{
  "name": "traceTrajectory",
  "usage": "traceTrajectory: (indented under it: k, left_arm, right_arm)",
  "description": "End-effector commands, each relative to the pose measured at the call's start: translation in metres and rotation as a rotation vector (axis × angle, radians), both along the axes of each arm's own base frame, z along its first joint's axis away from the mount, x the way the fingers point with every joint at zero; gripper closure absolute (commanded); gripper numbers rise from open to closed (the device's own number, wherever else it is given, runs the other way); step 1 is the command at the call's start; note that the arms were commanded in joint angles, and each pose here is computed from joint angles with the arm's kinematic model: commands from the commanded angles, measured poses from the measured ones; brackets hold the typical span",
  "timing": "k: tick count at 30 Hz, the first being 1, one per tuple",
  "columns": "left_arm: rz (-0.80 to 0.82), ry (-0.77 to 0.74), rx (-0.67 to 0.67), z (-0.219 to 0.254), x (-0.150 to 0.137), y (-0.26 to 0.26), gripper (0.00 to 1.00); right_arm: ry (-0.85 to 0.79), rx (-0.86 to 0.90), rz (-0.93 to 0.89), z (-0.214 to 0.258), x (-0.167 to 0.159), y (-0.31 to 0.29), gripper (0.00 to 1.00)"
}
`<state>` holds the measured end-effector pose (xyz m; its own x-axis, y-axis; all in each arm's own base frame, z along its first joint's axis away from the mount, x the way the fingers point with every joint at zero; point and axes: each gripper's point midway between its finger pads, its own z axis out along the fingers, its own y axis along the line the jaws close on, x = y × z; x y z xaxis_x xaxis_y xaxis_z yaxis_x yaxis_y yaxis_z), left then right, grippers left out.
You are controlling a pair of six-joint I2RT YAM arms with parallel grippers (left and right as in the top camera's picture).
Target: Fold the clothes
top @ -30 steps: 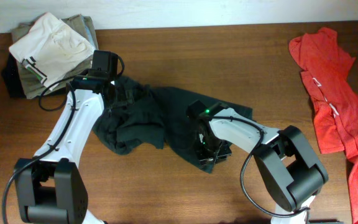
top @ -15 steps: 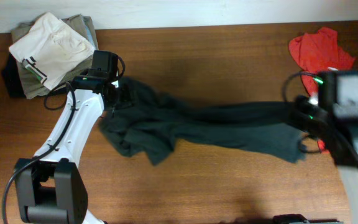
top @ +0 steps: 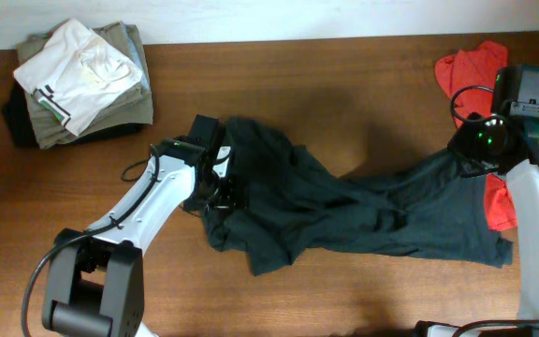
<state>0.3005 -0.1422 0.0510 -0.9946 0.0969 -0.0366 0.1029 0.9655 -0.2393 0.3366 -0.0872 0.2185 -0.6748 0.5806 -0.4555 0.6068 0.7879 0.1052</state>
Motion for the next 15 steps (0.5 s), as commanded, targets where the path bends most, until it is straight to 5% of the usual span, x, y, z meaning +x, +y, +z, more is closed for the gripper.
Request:
traceTrajectory:
  k: [1,4,6,9,12,15]
  left_arm:
    - [-0.133,0.032,-0.058,0.007,-0.023,-0.018,0.09]
    - [-0.195,0.057,-0.049,0.000,-0.041,-0.032,0.19]
    - [-0.199,0.037,-0.056,-0.002,-0.037,-0.035,0.34]
    - [-0.193,-0.010,0.005,-0.005,-0.027,-0.026,0.97]
    - [-0.168,-0.056,0.036,-0.001,-0.013,-0.020,1.00]
    - [0.118,-0.240,0.118,0.075,0.041,0.045,1.00]
  right_arm:
    - [-0.042,0.002,0.006,0.011,0.003,0.000,0.96]
    - [-0.039,0.011,0.010,0.011,0.002,0.002,0.96]
    - [-0.039,0.027,0.019,0.010,0.002,0.005,0.96]
    - [-0.040,0.027,0.020,0.010,0.003,0.005,0.96]
    - [-0.063,0.047,0.040,0.012,0.008,0.010,0.96]
    - [-0.273,0.087,0.186,0.041,0.052,0.027,0.96]
